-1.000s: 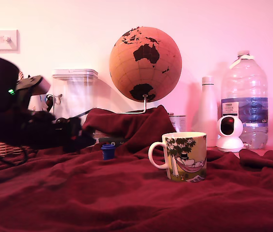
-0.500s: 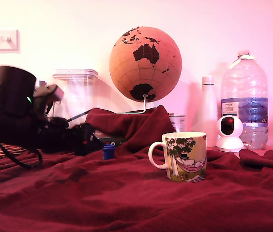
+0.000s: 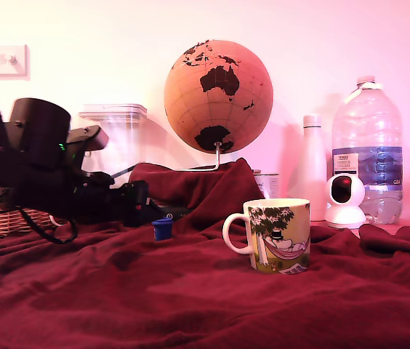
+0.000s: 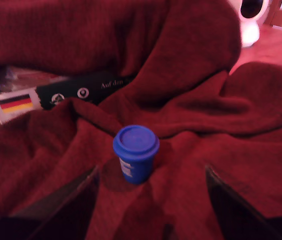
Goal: Pick up the coffee capsules on the table and drop them inside the coffee cup
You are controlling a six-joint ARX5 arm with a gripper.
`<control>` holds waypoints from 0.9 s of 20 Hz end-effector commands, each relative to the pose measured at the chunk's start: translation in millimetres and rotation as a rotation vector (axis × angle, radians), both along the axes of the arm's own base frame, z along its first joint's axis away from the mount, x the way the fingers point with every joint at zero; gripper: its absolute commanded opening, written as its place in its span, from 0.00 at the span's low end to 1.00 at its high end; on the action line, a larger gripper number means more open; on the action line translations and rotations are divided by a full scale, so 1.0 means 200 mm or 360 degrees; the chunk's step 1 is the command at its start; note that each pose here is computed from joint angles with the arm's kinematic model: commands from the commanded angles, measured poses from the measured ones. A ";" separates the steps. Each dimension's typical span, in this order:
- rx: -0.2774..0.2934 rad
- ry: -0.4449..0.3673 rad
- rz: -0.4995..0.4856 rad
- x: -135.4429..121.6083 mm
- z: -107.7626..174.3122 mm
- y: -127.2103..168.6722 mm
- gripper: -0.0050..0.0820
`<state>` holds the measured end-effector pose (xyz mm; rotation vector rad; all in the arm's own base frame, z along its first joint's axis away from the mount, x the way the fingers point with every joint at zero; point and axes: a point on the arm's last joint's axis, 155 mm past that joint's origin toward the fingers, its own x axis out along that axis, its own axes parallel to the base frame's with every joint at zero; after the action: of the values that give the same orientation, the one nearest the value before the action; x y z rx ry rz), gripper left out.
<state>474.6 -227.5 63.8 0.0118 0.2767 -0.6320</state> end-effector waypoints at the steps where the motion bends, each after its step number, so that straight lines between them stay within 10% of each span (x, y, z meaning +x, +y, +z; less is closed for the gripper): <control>1: 0.0014 0.0020 -0.0018 0.00 -0.05 -0.02 0.76; 18: 0.0024 0.0001 -0.0023 0.08 0.02 -0.05 0.76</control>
<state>490.6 -235.3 78.6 0.0189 0.2628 -0.6367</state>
